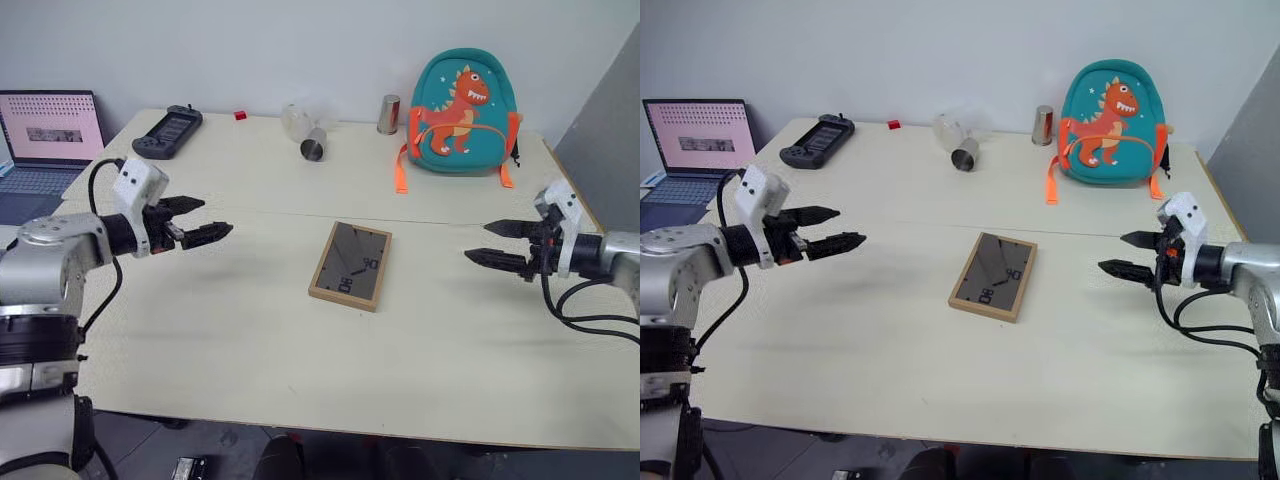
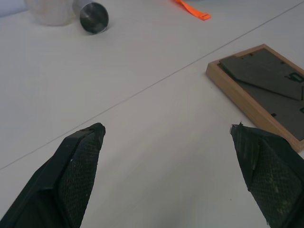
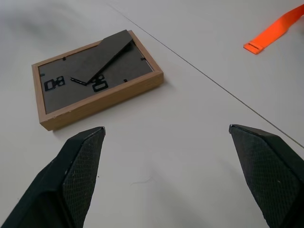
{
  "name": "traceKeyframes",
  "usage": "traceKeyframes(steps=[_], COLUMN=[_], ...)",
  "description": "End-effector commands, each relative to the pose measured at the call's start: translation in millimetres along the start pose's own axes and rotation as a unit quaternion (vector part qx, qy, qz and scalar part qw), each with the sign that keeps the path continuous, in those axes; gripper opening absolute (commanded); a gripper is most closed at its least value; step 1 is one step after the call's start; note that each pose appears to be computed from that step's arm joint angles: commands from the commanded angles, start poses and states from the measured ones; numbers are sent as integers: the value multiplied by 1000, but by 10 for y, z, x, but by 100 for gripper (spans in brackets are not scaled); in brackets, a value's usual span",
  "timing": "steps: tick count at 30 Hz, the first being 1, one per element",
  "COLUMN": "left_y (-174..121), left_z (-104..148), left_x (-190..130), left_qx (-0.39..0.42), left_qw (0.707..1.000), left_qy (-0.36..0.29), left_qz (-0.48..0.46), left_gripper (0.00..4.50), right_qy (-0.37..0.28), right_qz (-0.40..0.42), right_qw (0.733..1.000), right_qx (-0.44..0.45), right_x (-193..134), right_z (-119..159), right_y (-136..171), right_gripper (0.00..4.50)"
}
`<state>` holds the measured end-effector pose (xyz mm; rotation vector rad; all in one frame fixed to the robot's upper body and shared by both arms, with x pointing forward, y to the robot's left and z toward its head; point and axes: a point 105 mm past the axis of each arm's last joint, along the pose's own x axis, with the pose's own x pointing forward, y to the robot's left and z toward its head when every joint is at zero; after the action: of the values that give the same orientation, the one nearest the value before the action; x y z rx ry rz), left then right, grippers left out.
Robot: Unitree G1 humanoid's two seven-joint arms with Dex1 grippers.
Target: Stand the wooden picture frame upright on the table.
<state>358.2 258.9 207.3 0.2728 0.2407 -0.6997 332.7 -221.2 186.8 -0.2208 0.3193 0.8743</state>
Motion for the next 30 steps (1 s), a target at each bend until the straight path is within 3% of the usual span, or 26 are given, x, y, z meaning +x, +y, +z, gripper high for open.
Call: traceKeyframes(steps=[1,23,30], left_y=[17,-147,-127], left_z=[74,25,94], left_x=[46,163,185], left_qx=[38,24,23], left_qw=[999,998,998], left_qy=[-7,6,-11], left_qz=[8,-50,-50], left_gripper=[450,450,317], right_qy=[-13,-1,-7], right_qz=[15,7,4], right_qw=[1000,1000,1000], right_qx=[-9,8,13], right_x=[34,-6,21], right_z=[63,-96,-115], right_y=[65,212,216], right_gripper=[444,444,300])
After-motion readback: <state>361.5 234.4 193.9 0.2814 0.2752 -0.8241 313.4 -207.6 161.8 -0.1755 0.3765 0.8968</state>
